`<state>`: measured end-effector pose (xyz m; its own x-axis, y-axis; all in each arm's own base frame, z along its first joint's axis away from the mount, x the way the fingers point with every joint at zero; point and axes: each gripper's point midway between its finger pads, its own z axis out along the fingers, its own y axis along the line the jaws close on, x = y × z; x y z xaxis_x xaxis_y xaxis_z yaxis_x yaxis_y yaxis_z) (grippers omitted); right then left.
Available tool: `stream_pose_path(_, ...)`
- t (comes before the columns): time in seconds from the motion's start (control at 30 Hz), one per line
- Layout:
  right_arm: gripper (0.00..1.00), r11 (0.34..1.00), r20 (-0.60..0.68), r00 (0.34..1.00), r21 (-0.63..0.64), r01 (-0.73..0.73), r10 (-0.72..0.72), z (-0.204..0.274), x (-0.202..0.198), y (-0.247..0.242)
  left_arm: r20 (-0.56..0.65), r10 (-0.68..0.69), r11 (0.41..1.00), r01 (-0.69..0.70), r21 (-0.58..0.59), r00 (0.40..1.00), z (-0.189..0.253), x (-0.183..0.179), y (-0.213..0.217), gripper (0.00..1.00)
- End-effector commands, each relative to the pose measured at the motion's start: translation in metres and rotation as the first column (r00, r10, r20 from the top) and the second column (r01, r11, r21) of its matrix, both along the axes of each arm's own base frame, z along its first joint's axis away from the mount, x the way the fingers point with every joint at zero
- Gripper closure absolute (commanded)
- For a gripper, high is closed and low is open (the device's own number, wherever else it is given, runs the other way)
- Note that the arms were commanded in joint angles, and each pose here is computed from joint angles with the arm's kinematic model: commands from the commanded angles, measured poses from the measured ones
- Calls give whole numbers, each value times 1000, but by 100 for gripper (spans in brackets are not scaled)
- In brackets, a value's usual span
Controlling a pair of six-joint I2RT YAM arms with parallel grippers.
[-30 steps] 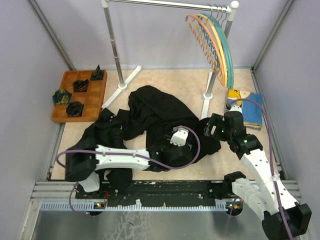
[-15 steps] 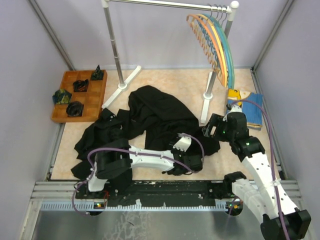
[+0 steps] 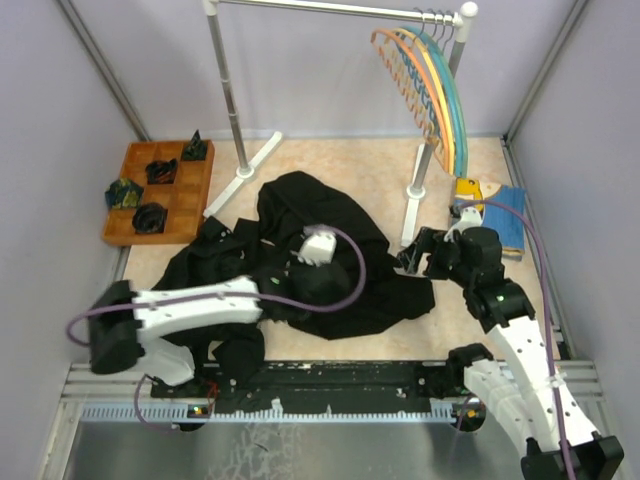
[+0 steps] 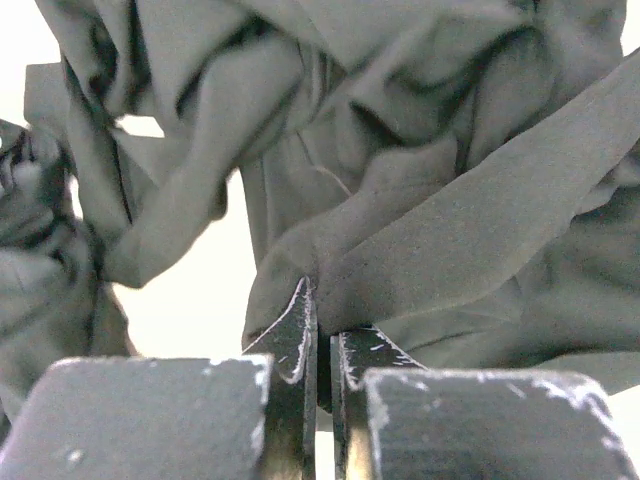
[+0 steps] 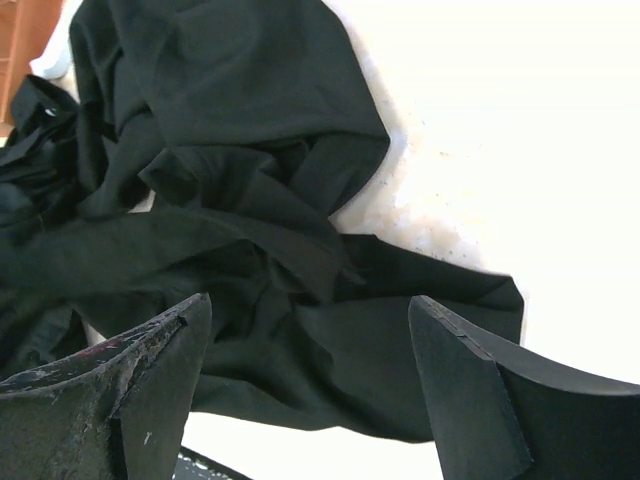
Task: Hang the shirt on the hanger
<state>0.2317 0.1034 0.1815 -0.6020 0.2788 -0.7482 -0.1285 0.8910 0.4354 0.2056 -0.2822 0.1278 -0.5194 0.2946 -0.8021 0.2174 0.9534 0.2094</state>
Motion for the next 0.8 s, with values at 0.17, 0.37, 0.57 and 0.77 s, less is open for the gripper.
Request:
stream_pose_path(0.17, 16, 975, 236, 947, -89, -203, 219, 57, -1, 38, 19, -436, 866, 425, -266, 900, 91, 57, 1, 100)
stream_pose_path(0.37, 15, 935, 370, 858, -134, -329, 355, 99, -14, 72, -20, -573, 803, 556, -213, 819, 127, 88, 3, 100)
stream_pose_path(0.57, 15, 958, 488, 825, -131, -254, 285, 132, -22, 52, 90, -634, 745, 637, -196, 768, 209, 95, -1, 100)
stream_pose_path(0.77, 14, 977, 545, 811, -114, -180, 213, 156, -29, 33, 287, -549, 761, 611, -215, 785, 316, 94, 19, 100)
